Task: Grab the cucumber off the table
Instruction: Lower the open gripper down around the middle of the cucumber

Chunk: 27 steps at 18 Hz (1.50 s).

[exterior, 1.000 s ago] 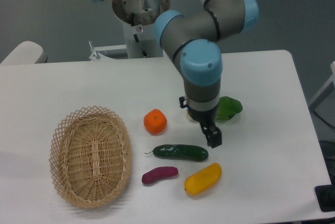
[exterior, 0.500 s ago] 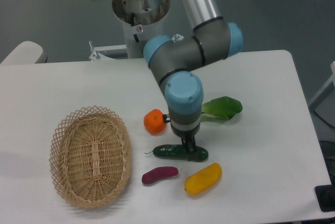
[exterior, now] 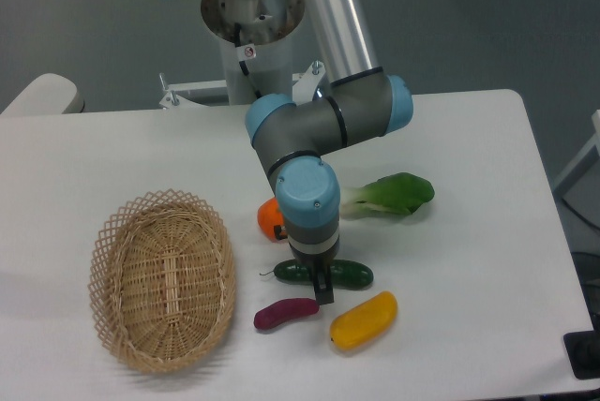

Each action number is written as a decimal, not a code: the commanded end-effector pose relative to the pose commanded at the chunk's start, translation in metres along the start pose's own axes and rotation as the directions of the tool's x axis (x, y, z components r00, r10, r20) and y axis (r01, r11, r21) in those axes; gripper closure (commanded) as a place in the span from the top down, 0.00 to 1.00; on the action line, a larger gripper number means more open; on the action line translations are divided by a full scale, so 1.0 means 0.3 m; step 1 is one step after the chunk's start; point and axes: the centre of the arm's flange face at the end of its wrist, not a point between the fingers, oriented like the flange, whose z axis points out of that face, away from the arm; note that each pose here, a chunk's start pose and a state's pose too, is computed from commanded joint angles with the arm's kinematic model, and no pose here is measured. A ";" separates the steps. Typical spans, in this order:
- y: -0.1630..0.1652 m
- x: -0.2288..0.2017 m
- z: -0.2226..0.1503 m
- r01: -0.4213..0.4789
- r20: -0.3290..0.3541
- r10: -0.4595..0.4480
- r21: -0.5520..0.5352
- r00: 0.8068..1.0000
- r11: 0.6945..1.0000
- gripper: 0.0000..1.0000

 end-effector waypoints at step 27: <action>0.013 0.031 0.034 0.010 0.012 -0.010 0.000 1.000 1.000 0.25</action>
